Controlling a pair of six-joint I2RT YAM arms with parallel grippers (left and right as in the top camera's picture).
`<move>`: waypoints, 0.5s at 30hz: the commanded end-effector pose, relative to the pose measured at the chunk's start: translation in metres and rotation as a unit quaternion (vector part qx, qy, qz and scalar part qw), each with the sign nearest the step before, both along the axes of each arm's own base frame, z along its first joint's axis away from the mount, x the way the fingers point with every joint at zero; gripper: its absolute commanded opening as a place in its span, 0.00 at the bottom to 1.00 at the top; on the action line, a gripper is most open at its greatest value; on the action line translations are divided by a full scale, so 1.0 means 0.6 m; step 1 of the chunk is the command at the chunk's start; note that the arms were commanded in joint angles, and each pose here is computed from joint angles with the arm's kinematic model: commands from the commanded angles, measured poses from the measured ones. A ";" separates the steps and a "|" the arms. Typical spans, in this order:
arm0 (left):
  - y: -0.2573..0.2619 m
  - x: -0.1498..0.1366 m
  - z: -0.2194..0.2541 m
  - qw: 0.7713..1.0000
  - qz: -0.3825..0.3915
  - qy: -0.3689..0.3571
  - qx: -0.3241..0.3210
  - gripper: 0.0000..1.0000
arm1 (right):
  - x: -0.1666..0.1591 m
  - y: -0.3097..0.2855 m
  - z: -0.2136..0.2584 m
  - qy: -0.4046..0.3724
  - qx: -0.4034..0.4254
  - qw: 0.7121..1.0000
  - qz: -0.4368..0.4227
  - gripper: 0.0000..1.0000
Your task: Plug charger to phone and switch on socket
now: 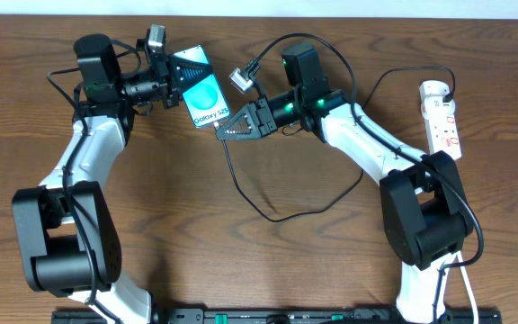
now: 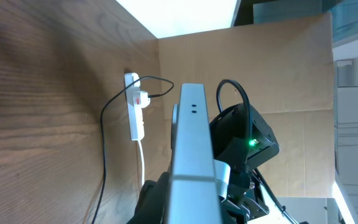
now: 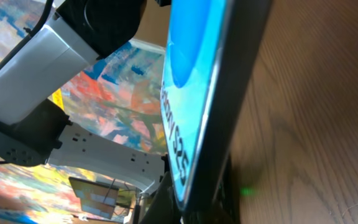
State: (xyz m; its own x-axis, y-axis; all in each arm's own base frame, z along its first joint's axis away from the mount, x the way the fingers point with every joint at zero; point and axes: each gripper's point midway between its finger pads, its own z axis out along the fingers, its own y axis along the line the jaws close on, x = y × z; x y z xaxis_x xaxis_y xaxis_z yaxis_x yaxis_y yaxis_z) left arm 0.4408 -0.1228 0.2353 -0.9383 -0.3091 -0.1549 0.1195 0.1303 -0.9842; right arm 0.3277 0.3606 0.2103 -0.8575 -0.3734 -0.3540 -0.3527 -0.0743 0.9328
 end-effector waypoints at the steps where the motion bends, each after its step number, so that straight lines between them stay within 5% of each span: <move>1: 0.003 -0.001 0.011 1.000 -0.003 -0.012 -0.002 0.07 | 0.006 0.001 0.004 0.004 -0.004 1.000 -0.005 0.02; 6: 0.036 0.017 0.011 0.999 0.037 -0.002 -0.001 0.07 | 0.004 -0.005 -0.025 0.035 -0.042 0.998 -0.023 0.02; 10: 0.069 0.022 0.012 0.998 0.058 0.021 -0.012 0.08 | 0.018 -0.027 -0.106 0.065 -0.166 0.980 -0.093 0.02; 13: 0.077 0.018 0.014 0.998 0.053 0.021 -0.016 0.07 | 0.028 -0.071 -0.189 0.077 -0.312 0.933 -0.162 0.02; 15: 0.077 0.016 0.016 0.998 0.049 0.017 -0.017 0.07 | 0.032 -0.144 -0.259 0.084 -0.459 0.855 -0.228 0.02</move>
State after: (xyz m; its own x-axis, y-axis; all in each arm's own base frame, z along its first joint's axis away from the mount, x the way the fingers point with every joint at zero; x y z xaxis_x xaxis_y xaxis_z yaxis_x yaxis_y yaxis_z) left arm 0.4561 -0.0733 0.2384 -0.8936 -0.4344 -0.1131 0.0649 0.1243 -0.9901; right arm 0.3242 0.3257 0.1107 -0.9738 -0.2109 0.0847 -0.0377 0.5175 0.8548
